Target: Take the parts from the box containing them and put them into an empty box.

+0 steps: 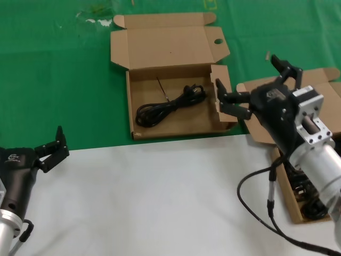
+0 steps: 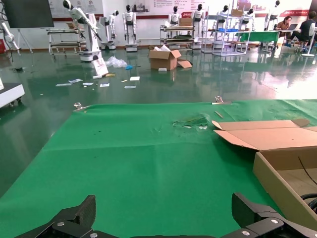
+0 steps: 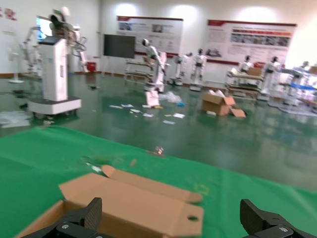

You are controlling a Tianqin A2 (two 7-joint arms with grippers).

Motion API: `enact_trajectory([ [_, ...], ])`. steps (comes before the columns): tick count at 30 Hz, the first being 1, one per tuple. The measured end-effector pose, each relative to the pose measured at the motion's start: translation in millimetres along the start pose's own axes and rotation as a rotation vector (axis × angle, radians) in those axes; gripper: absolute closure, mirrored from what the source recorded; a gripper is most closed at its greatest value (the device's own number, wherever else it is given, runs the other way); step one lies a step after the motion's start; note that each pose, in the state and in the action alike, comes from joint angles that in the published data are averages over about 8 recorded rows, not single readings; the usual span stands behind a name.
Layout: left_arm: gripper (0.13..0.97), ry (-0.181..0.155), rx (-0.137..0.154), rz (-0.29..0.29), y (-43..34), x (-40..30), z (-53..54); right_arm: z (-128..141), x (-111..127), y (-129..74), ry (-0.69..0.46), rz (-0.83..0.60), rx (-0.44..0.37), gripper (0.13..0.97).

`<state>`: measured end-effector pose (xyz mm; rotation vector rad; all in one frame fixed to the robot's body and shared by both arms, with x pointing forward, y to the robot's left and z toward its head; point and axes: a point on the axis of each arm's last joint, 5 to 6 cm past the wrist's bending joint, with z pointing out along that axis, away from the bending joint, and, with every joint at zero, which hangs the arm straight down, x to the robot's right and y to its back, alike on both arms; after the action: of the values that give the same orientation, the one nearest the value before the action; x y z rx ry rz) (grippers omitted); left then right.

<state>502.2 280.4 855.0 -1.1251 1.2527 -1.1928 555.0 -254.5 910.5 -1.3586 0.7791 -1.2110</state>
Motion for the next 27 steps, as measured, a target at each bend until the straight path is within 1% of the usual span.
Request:
enact_trajectory([
  [3,0.132,0.0,0.0,0.0,0.0,0.0,0.0,-7.5,0.0,7.2,0.033,0.022,-0.016,0.13],
  [17,0.132,0.0,0.0,0.0,0.0,0.0,0.0,-45.3,-0.4,39.2,0.19,0.112,-0.107,0.13],
  [21,0.132,0.0,0.0,0.0,0.0,0.0,0.0,-50.6,-0.5,43.1,0.211,0.122,-0.121,0.13],
  [27,0.132,0.0,0.0,0.0,0.0,0.0,0.0,-51.4,-0.5,43.8,0.214,0.124,-0.123,0.13],
])
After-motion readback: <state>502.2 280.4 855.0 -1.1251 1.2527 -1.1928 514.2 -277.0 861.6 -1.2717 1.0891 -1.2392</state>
